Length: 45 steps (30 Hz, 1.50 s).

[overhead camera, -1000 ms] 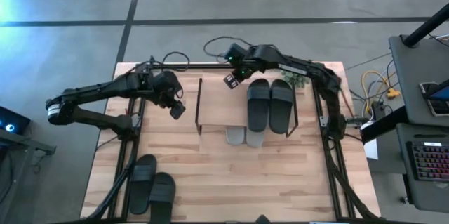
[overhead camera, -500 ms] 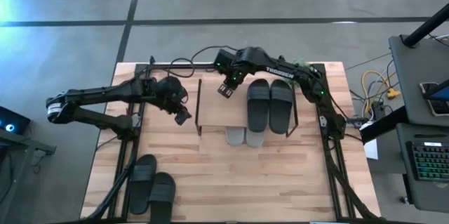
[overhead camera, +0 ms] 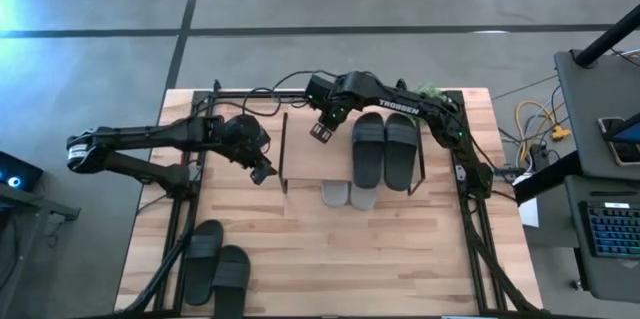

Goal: Pick and place slides into the shelf
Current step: Adjust the shelf

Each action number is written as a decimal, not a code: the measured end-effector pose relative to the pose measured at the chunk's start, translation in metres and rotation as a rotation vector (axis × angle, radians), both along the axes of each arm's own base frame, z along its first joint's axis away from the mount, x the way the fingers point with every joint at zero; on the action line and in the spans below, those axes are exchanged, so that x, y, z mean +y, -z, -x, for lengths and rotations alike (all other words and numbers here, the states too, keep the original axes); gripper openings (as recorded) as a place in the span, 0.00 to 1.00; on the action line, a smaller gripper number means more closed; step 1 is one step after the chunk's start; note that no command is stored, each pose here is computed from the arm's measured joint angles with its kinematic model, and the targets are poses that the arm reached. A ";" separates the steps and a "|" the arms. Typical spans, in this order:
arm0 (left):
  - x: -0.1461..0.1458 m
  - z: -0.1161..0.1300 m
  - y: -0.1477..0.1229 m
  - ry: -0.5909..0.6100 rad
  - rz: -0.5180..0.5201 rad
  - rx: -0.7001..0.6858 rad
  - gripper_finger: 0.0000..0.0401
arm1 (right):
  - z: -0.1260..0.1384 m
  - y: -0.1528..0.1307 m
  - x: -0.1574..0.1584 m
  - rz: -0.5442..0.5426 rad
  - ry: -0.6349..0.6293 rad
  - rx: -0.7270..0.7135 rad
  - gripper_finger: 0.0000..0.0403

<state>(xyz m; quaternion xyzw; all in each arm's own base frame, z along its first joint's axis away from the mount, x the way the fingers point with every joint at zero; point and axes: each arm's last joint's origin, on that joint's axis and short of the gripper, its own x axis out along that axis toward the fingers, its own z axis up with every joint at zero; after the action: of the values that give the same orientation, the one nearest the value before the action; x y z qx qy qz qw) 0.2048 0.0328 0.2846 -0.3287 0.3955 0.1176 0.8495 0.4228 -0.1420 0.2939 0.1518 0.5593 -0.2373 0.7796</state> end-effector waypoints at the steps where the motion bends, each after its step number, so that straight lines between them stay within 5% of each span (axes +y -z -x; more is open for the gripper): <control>1: -0.001 0.000 0.000 0.003 -0.001 0.000 0.50 | -0.001 -0.002 -0.001 0.027 0.012 -0.014 0.17; 12: -0.011 -0.001 0.000 0.023 0.024 0.001 0.50 | 0.003 0.017 -0.023 0.045 0.112 0.050 0.17; 25: -0.015 -0.003 -0.001 0.033 0.031 -0.010 0.50 | -0.002 0.022 0.000 -0.021 -0.027 0.114 0.17; 30: -0.015 -0.004 -0.002 0.034 0.029 -0.026 0.50 | -0.004 0.021 0.000 0.052 0.018 0.118 0.17; 36: -0.015 -0.002 -0.003 0.032 0.030 -0.029 0.50 | 0.001 -0.015 -0.002 0.262 0.088 0.041 0.17; 41: -0.020 0.004 -0.009 0.036 0.042 -0.051 0.50 | 0.020 -0.055 0.006 0.202 0.031 -0.028 0.17; 45: -0.028 0.016 -0.017 0.064 0.056 -0.084 0.50 | 0.047 -0.074 0.020 0.158 0.016 0.061 0.17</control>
<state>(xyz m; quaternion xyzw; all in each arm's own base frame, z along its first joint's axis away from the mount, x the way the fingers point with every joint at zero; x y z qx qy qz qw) 0.1885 0.0050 0.3020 -0.3443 0.3729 0.0651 0.8592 0.3758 -0.1221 0.3674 0.0870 0.5613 -0.2911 0.7698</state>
